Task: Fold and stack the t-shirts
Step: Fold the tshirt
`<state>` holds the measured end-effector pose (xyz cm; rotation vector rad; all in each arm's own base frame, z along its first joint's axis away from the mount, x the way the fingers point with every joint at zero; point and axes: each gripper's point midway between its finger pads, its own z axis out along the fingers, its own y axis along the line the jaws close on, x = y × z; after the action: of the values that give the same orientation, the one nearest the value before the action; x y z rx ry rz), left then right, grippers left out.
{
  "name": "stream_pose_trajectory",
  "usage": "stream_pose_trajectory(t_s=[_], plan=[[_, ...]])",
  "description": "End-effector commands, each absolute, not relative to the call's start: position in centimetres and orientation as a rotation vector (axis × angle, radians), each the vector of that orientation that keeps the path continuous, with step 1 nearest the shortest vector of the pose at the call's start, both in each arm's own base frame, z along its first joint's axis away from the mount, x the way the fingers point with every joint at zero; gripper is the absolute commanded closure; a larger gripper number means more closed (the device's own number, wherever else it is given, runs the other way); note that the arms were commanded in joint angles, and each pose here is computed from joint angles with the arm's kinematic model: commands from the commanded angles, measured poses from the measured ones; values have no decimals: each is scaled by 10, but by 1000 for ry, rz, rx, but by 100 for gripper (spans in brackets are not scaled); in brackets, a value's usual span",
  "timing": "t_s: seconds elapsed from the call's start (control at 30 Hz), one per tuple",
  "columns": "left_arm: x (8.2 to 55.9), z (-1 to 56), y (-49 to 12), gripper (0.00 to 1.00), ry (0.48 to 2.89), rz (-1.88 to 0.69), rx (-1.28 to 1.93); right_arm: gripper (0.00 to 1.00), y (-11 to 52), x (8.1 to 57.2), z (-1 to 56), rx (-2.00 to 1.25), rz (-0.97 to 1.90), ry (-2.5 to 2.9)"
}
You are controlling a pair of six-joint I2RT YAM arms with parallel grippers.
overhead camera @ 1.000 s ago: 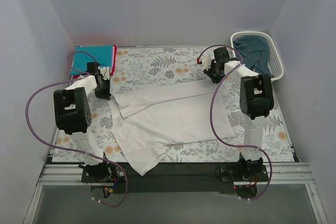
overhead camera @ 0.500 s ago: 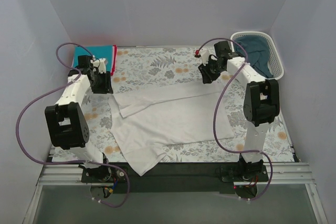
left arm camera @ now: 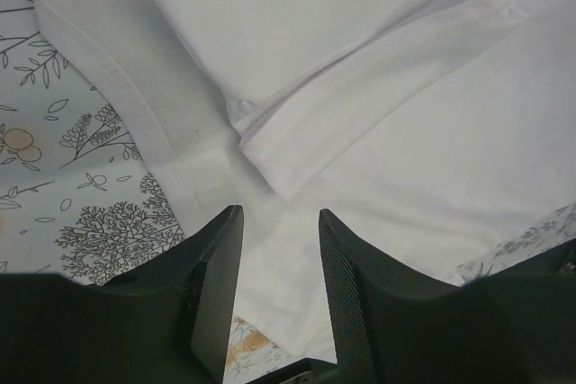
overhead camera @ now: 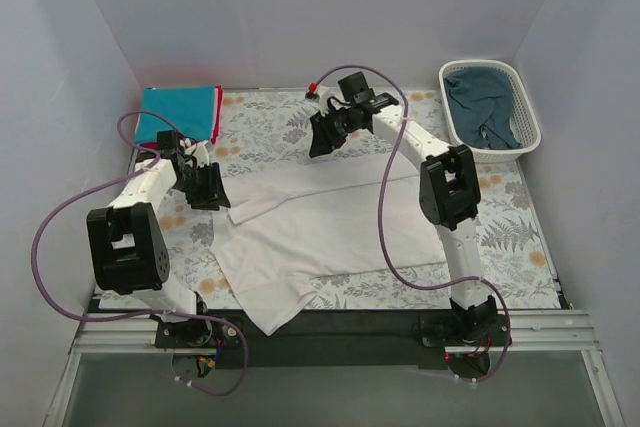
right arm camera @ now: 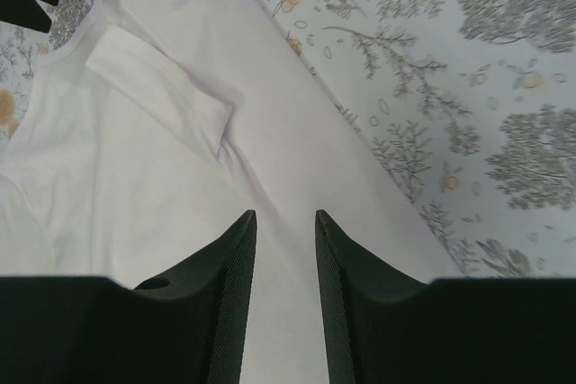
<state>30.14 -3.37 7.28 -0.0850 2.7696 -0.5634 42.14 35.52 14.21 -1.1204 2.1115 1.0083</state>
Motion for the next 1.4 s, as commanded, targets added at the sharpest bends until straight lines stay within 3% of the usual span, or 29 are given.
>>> stream_pose_trajectory(t_s=[0.0, 0.57, 0.8, 1.37], plan=[[299, 72, -45, 62, 2762, -650, -127, 61, 386, 411, 136, -1064, 1160, 2138], [299, 45, -49, 65, 2837, -708, -171, 54, 461, 368, 101, -1143, 1297, 2132], [304, 42, -51, 71, 2838, -711, -167, 52, 472, 360, 85, -1160, 1282, 2152], [314, 38, -47, 71, 2843, -629, -168, 46, 479, 357, 68, -1163, 1267, 2178]])
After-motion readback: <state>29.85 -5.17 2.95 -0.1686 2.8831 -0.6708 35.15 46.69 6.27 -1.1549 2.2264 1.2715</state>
